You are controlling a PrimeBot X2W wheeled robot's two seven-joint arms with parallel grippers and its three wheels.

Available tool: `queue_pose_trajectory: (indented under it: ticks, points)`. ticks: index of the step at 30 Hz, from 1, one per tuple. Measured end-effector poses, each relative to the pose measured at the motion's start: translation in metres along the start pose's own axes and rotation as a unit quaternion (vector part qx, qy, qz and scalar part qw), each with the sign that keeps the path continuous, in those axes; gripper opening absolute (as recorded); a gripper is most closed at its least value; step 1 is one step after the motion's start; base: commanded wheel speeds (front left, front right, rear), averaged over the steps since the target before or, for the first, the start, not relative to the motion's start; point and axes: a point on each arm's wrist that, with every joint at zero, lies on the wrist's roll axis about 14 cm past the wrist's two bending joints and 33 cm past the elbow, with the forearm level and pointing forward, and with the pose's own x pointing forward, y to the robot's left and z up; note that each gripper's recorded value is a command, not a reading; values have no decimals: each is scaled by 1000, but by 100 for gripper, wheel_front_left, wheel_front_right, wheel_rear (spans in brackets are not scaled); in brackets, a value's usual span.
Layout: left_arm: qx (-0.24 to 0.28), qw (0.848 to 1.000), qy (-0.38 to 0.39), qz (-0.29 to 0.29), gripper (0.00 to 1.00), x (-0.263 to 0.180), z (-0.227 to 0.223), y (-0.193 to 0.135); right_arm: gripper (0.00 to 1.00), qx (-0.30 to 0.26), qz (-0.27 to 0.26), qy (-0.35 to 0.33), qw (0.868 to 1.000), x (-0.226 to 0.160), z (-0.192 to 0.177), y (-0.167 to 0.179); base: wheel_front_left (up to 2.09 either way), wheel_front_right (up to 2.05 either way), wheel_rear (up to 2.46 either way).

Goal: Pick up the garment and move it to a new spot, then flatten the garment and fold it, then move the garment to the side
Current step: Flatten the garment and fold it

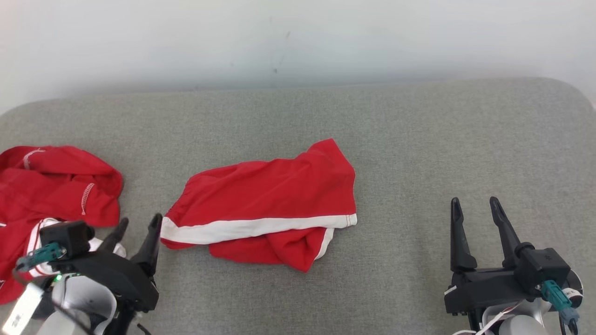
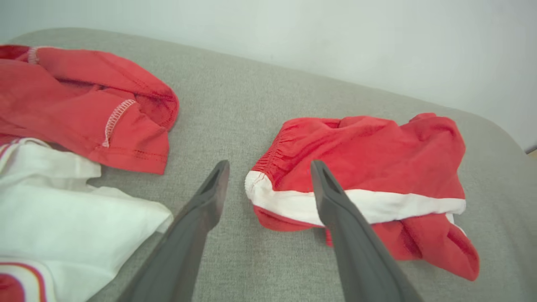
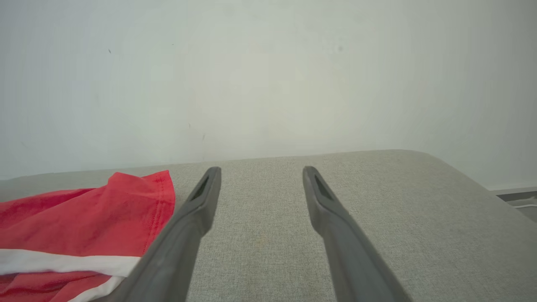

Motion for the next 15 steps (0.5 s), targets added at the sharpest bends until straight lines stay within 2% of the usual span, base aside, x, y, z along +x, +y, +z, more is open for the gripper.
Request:
queue_pose_trajectory:
  ticks: [4, 8, 15]
  points:
    - [16, 996, -86, -12, 100, -10, 35, -9, 100, -1, -6, 0, 1000, -7, 2, -4, 0, 0, 0]
    - [34, 985, -167, -21, 100, -26, 60, -20, 100, 0, -16, -6, 1000, -12, 6, -10, 0, 0, 0]
    - [24, 970, -240, -30, 100, -54, 58, -36, 100, 16, -34, -22, 999, -21, 19, -18, 0, 0, 0]
